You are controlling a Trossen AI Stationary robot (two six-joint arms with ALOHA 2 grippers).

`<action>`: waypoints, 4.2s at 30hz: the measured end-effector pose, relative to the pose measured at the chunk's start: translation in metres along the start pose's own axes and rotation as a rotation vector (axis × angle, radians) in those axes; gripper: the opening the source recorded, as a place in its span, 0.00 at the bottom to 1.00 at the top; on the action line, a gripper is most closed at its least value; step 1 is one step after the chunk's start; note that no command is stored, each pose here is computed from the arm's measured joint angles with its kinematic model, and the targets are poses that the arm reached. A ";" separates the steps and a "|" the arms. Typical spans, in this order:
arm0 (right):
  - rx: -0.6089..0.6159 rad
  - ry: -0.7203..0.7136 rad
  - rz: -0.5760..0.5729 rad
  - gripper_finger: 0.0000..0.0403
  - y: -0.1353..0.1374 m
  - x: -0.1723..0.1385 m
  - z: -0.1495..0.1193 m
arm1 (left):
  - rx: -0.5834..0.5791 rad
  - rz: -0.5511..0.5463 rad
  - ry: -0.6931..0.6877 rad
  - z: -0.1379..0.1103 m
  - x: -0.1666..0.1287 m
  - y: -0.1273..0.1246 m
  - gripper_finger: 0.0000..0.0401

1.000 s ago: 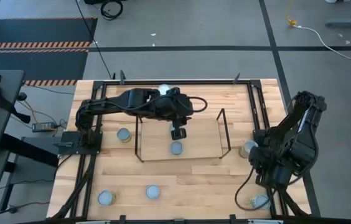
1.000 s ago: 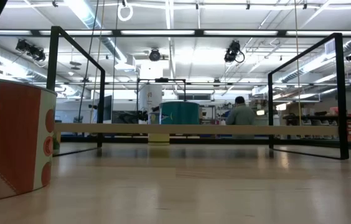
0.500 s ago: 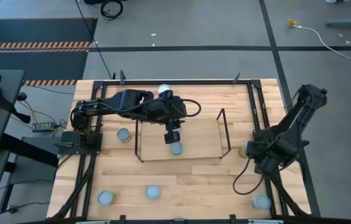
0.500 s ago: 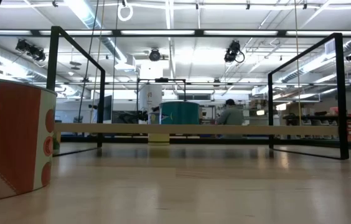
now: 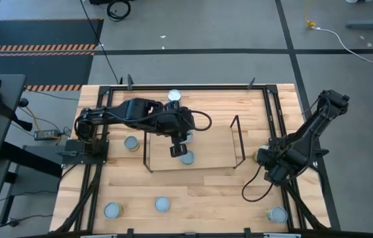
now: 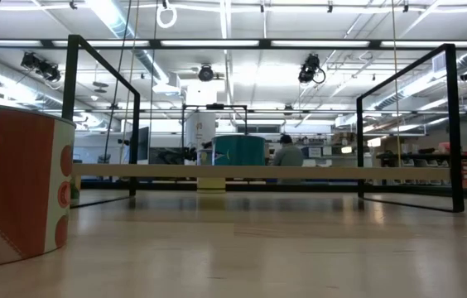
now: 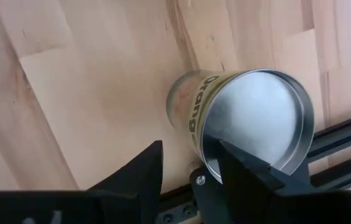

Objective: Pick and place cans onto a shelf
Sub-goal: Put the canned oranges on the shelf

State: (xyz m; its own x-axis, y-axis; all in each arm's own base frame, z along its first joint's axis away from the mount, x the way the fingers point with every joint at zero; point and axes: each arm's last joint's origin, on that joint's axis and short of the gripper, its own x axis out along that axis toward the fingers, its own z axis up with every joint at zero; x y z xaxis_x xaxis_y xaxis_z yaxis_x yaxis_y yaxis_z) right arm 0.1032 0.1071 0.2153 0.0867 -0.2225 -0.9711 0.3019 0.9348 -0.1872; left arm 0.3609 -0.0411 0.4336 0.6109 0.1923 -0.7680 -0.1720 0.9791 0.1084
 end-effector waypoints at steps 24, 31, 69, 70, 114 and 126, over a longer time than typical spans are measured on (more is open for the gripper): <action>-0.058 0.020 -0.019 0.37 -0.005 0.005 0.005 | 0.017 0.007 0.001 -0.033 -0.076 -0.005 0.24; -0.029 0.019 -0.028 0.29 -0.007 0.007 0.008 | 0.051 -0.054 0.032 -0.040 -0.081 -0.021 0.24; -0.075 0.123 0.316 0.00 0.011 -0.038 0.024 | 0.158 -0.255 -0.159 -0.089 -0.178 -0.050 0.24; -0.081 0.122 0.364 0.00 0.013 -0.044 0.026 | 0.159 -0.255 -0.159 -0.089 -0.178 -0.050 0.24; -0.690 -0.150 0.081 0.00 -0.048 -0.031 0.259 | 0.134 -0.150 -0.192 -0.080 -0.174 -0.022 0.24; -0.664 -0.153 0.104 0.03 -0.048 -0.014 0.259 | 0.138 -0.134 -0.203 -0.081 -0.176 -0.019 0.24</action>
State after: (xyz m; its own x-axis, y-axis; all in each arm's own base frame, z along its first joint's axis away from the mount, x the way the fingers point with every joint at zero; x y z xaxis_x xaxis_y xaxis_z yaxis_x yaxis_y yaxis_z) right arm 0.3329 -0.0063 0.2764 0.2318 -0.1133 -0.9661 -0.3565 0.9142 -0.1928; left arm 0.1941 -0.0993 0.5156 0.7661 0.0562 -0.6403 0.0193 0.9937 0.1104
